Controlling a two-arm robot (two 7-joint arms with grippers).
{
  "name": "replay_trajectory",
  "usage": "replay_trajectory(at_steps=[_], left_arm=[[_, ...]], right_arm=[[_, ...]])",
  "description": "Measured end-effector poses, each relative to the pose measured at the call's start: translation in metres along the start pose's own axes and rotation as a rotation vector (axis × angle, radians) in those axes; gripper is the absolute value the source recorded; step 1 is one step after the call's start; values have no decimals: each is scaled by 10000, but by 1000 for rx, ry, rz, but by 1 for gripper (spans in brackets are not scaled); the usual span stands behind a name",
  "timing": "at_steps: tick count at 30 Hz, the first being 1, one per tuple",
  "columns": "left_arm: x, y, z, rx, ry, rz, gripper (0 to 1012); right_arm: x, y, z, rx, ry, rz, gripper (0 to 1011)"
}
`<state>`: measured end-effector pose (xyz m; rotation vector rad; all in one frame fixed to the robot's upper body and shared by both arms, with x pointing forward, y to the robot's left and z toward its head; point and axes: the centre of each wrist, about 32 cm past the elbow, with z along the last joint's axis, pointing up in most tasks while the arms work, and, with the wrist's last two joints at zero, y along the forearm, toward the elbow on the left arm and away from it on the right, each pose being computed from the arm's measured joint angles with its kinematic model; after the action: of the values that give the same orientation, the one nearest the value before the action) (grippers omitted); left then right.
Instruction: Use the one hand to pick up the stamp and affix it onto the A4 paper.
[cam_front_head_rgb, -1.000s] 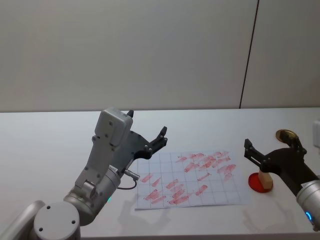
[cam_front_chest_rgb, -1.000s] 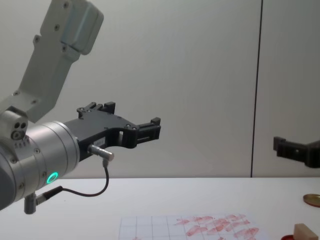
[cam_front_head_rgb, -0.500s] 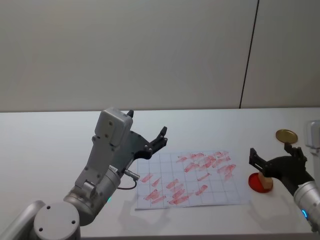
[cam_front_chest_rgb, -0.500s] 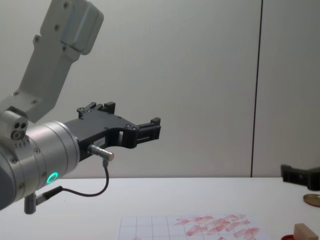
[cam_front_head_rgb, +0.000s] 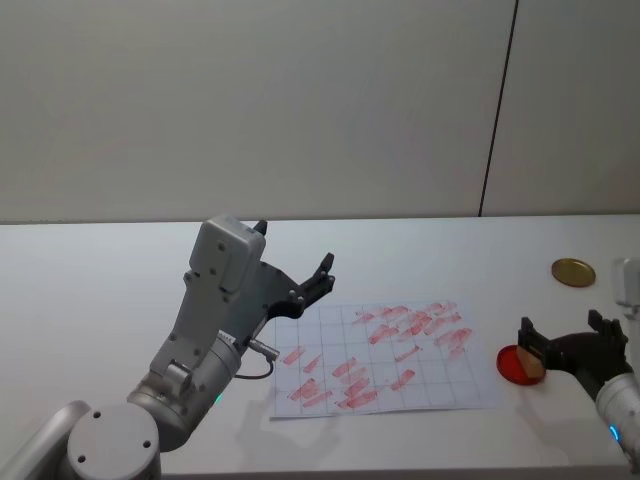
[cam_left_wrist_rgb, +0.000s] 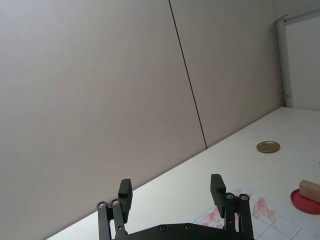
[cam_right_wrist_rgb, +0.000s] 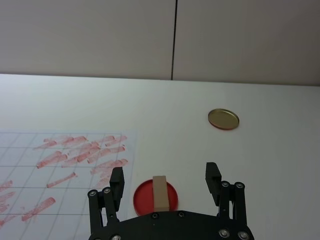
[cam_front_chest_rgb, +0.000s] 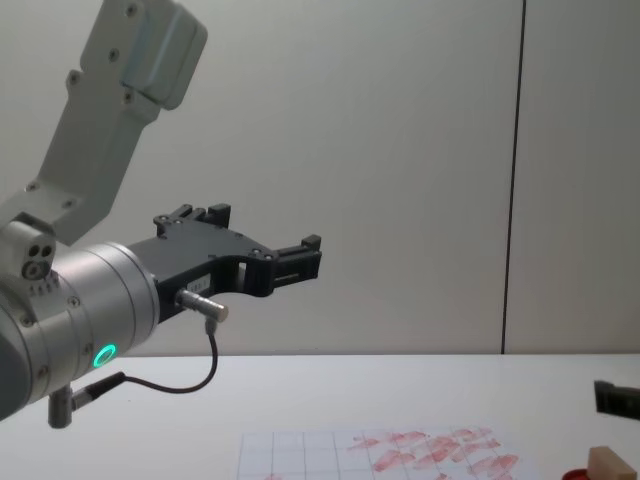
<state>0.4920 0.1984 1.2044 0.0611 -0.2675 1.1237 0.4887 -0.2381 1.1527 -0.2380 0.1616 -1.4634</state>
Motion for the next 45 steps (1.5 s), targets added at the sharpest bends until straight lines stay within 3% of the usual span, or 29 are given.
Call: replay_trajectory(at_steps=[17, 37, 45], left_arm=[[0, 0, 0, 0, 0, 0, 993], [0, 0, 0, 0, 0, 0, 993], [0, 0, 0, 0, 0, 0, 993]], right_arm=[[63, 181, -189, -63, 29, -35, 1001], [-13, 468, -365, -115, 22, -14, 998], [-43, 524, -417, -125, 14, 4, 834]])
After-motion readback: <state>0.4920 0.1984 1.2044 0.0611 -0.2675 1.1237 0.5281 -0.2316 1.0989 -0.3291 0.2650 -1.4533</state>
